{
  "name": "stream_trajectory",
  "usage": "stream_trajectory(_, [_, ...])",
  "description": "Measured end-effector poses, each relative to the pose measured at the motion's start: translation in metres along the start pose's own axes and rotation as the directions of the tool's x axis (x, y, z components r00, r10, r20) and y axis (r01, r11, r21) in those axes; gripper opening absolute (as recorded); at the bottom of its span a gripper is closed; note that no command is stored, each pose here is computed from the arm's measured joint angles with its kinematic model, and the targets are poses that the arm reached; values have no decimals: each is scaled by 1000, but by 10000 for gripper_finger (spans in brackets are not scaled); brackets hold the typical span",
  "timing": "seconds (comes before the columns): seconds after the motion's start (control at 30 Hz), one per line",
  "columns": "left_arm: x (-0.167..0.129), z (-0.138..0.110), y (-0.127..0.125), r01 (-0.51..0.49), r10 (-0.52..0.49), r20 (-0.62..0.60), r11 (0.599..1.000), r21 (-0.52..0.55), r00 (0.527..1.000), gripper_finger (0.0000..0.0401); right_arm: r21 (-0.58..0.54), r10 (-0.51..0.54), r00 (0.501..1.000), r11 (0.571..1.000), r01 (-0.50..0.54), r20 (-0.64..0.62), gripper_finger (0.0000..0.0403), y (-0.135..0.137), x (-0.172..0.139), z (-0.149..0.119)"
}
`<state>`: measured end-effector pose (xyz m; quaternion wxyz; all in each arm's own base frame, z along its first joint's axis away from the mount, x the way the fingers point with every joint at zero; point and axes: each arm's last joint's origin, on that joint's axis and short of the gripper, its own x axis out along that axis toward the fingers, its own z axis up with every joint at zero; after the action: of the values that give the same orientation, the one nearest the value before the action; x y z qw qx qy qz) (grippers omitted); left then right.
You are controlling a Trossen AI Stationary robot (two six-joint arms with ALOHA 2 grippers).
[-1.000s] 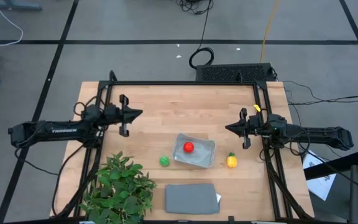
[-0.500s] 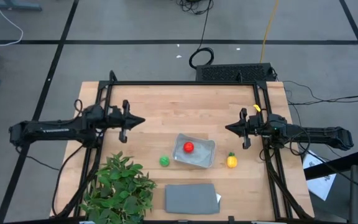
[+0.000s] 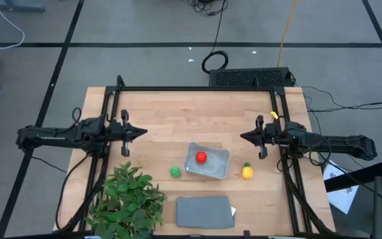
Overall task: Pick and placing Produce into tupperware
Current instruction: Put the yellow pineapple into the gray bin
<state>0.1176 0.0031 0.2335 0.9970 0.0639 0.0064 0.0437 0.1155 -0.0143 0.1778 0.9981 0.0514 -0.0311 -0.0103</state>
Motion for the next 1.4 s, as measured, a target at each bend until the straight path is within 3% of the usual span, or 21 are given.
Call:
stream_trajectory(0.13, [-2, -8, -2, 5, -5, 7, 999, 46, 1000, 0, 0, 0, 1000, 1000, 0, 2, 0, 0, 0, 0])
stream_trajectory(0.57, [-3, -45, -7, 25, -24, 59, 1000, -4, 998, 0, -1, 4, 1000, 1000, -4, 2, 0, 0, 0, 0])
stream_trajectory(1.1, [-3, -46, -7, 20, -22, 69, 999, 26, 997, 3, -35, 29, 999, 999, -28, 35, 0, 1, 0, 4])
stream_trajectory(1.4, [-3, -46, -7, 18, -22, 70, 999, 47, 997, 23, -19, 27, 997, 999, -28, -79, 0, 2, 3, 12])
